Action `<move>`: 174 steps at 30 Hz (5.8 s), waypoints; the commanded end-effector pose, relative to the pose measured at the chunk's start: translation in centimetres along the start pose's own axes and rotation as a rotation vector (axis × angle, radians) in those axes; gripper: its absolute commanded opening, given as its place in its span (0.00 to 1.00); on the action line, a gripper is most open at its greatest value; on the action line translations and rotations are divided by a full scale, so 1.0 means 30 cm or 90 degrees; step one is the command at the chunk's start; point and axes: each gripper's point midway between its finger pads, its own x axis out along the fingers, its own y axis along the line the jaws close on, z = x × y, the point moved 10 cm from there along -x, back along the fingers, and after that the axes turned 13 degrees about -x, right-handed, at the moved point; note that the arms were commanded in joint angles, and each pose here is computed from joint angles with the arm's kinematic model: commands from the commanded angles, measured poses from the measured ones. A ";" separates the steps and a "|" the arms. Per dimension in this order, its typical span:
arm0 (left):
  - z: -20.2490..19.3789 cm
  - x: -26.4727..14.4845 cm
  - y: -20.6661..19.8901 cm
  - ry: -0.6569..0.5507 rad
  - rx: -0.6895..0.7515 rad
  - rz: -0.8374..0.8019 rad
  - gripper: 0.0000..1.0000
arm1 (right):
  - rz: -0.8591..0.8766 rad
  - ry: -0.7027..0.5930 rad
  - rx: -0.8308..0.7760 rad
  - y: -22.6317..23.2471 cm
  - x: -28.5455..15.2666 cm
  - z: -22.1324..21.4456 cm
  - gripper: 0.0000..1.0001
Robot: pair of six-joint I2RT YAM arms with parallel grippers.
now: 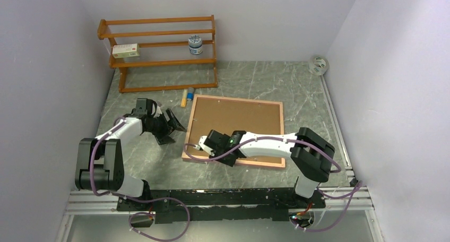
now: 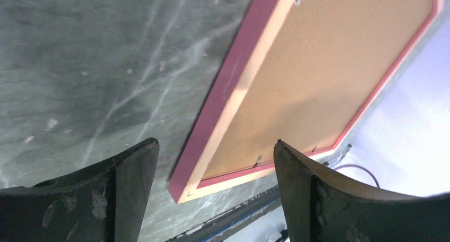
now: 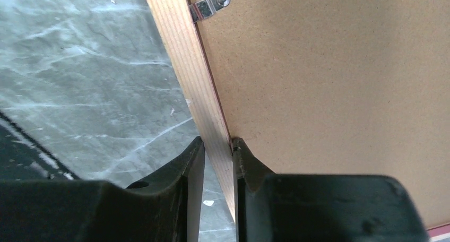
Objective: Put the photo into the frame
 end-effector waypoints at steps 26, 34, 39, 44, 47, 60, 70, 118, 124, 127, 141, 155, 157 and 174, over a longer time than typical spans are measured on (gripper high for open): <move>0.027 -0.124 -0.152 0.297 -0.044 -0.390 0.31 | -0.108 -0.226 0.058 -0.113 -0.323 0.127 0.12; 0.044 -0.162 -0.199 0.310 -0.046 -0.395 0.03 | -0.165 -0.202 0.103 -0.129 -0.310 0.116 0.25; 0.049 -0.190 -0.228 0.309 -0.069 -0.375 0.03 | -0.212 -0.199 0.123 -0.136 -0.312 0.098 0.59; 0.055 -0.210 -0.247 0.313 -0.082 -0.362 0.02 | -0.293 -0.192 0.104 -0.127 -0.320 0.084 0.69; 0.059 -0.213 -0.253 0.319 -0.099 -0.350 0.02 | -0.361 -0.155 0.082 -0.116 -0.312 0.080 0.69; 0.087 -0.233 -0.256 0.322 -0.157 -0.327 0.03 | -0.597 -0.071 0.001 -0.104 -0.384 0.075 0.34; 0.127 -0.276 -0.290 0.281 -0.117 -0.342 0.53 | -0.539 -0.152 -0.005 -0.134 -0.543 0.149 0.07; 0.245 -0.187 -0.136 0.067 -0.082 -0.176 0.94 | -0.252 -0.467 0.620 -0.623 -0.760 -0.047 0.01; 0.211 -0.096 -0.125 0.089 -0.070 -0.161 0.94 | -0.199 -0.489 0.742 -0.638 -0.659 -0.209 0.05; 0.191 -0.052 -0.110 0.098 -0.072 -0.168 0.94 | -0.168 -0.497 0.792 -0.614 -0.593 -0.264 0.10; 0.182 0.126 -0.080 0.144 -0.059 -0.151 0.94 | -0.026 -0.530 0.887 -0.513 -0.283 -0.398 0.50; 0.192 0.233 -0.027 0.174 -0.071 -0.124 0.94 | 0.075 -0.458 0.949 -0.527 -0.051 -0.433 0.69; 0.194 0.232 -0.028 0.168 -0.068 -0.111 0.94 | 0.050 -0.404 0.968 -0.540 -0.031 -0.446 0.72; 0.229 0.105 -0.092 0.062 0.012 -0.005 0.94 | -0.203 -0.134 1.045 -0.601 -0.093 -0.522 0.79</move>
